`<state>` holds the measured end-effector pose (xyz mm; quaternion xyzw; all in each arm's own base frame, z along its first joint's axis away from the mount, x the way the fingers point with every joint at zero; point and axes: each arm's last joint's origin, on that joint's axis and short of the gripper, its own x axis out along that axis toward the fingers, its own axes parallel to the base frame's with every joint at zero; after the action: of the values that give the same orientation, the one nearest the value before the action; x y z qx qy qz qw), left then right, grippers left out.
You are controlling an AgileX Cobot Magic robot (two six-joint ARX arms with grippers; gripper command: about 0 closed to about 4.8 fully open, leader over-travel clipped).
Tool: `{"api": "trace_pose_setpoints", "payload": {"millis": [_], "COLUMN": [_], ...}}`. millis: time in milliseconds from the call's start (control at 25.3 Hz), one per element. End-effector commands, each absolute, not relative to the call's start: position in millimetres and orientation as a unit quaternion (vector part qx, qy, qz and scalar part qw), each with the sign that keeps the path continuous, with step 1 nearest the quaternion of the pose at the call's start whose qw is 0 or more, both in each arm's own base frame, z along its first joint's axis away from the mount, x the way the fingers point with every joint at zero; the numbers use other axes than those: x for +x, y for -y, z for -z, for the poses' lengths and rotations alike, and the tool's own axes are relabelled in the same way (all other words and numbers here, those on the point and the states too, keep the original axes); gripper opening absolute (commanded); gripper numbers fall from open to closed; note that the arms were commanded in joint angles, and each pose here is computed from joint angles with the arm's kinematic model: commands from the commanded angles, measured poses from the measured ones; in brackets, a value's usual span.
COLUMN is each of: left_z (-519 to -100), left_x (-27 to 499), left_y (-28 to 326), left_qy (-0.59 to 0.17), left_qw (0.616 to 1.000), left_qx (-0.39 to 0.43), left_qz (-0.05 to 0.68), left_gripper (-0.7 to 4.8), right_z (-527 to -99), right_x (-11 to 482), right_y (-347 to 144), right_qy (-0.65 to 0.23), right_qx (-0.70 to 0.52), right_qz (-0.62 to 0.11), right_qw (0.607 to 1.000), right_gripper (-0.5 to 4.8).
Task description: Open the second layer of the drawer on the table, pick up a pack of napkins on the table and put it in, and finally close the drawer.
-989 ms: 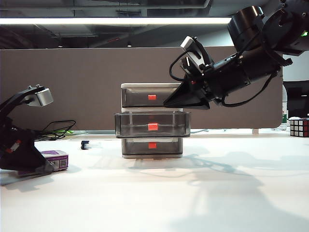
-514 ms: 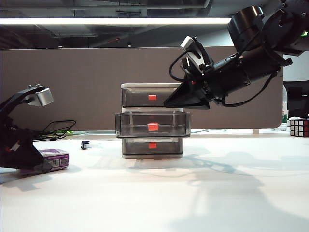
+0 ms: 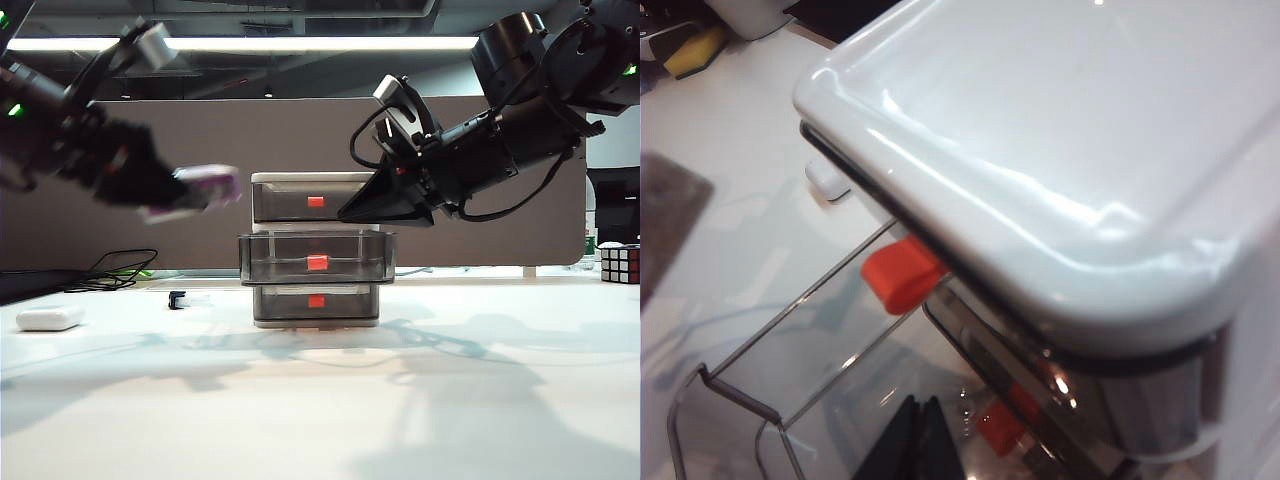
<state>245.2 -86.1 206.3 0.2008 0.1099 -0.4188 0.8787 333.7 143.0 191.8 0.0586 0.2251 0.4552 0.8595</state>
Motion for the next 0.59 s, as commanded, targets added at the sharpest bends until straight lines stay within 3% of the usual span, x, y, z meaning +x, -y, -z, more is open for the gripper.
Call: {"api": "trace_pose_setpoints", "payload": {"millis": [40, 277, 593], "left_z": [-224, -248, -236], "left_x": [249, 257, 284], "left_y": [98, 115, 159], "left_qy": [-0.082, -0.046, -0.074], "left_qw": [0.875, 0.868, 0.839], "left_qx": [0.204, 0.208, 0.208], "left_qz": [0.431, 0.448, 0.498], "left_gripper": [2.64, 2.64, 2.65], "right_z": [-195, -195, -195], "right_x": [334, 335, 335], "right_y": [-144, -143, -142], "right_qy": [-0.216, -0.215, -0.214], "right_qx": [0.056, 0.056, 0.056], "right_qz": [-0.458, -0.456, -0.455], "right_qw": [0.860, 0.862, 0.863], "right_gripper": [-0.04, -0.04, -0.04]}}
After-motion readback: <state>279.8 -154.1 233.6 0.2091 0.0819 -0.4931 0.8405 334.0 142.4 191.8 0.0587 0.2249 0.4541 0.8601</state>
